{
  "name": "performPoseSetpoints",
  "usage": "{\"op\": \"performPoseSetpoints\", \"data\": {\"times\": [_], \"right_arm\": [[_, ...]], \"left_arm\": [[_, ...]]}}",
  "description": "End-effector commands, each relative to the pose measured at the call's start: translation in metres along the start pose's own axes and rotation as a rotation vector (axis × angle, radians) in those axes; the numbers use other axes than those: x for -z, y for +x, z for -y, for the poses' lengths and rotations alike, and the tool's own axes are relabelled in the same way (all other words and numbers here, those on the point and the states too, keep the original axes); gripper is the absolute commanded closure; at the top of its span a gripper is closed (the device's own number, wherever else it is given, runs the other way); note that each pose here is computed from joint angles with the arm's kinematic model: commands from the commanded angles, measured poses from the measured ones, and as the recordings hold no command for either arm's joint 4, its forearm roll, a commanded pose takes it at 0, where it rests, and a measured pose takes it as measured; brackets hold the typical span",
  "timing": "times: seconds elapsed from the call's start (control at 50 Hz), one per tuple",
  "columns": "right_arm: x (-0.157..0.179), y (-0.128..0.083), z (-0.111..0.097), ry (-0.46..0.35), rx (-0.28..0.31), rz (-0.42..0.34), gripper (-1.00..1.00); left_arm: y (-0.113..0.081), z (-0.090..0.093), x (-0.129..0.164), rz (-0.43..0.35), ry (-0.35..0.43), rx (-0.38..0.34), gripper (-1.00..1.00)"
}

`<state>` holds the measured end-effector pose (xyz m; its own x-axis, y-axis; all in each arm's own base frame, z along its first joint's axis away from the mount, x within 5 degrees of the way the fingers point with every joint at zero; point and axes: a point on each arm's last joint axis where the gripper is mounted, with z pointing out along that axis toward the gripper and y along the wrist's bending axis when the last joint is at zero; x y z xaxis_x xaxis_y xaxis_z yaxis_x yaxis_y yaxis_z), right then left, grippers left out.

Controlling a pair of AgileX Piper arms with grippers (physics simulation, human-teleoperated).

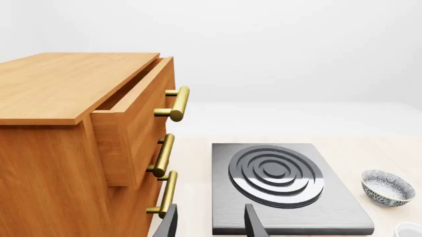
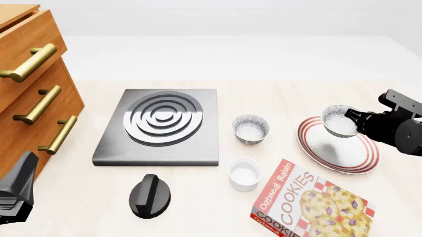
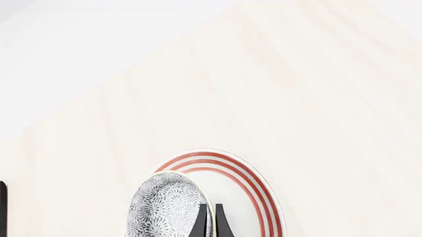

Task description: Pick the akita bowl next to the plate and place it on the plate.

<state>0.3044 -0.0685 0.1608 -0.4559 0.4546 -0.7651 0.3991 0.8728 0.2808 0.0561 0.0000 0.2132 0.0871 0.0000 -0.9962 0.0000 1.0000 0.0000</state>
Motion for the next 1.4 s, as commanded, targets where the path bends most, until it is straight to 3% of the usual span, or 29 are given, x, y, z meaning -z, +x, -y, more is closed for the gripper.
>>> {"op": "performPoseSetpoints", "data": {"times": [0.02,0.68,1.4], "right_arm": [[-0.003,0.004,0.000,-0.002,-0.004,-0.004,1.00],[-0.011,0.024,0.003,0.000,0.018,-0.035,1.00],[-0.018,0.026,0.006,0.010,0.026,-0.047,1.00]], "left_arm": [[0.000,0.000,0.000,0.000,0.000,0.000,-1.00],[0.000,0.000,0.000,0.000,0.000,0.000,-1.00],[0.000,0.000,0.000,0.000,0.000,0.000,-1.00]]}}
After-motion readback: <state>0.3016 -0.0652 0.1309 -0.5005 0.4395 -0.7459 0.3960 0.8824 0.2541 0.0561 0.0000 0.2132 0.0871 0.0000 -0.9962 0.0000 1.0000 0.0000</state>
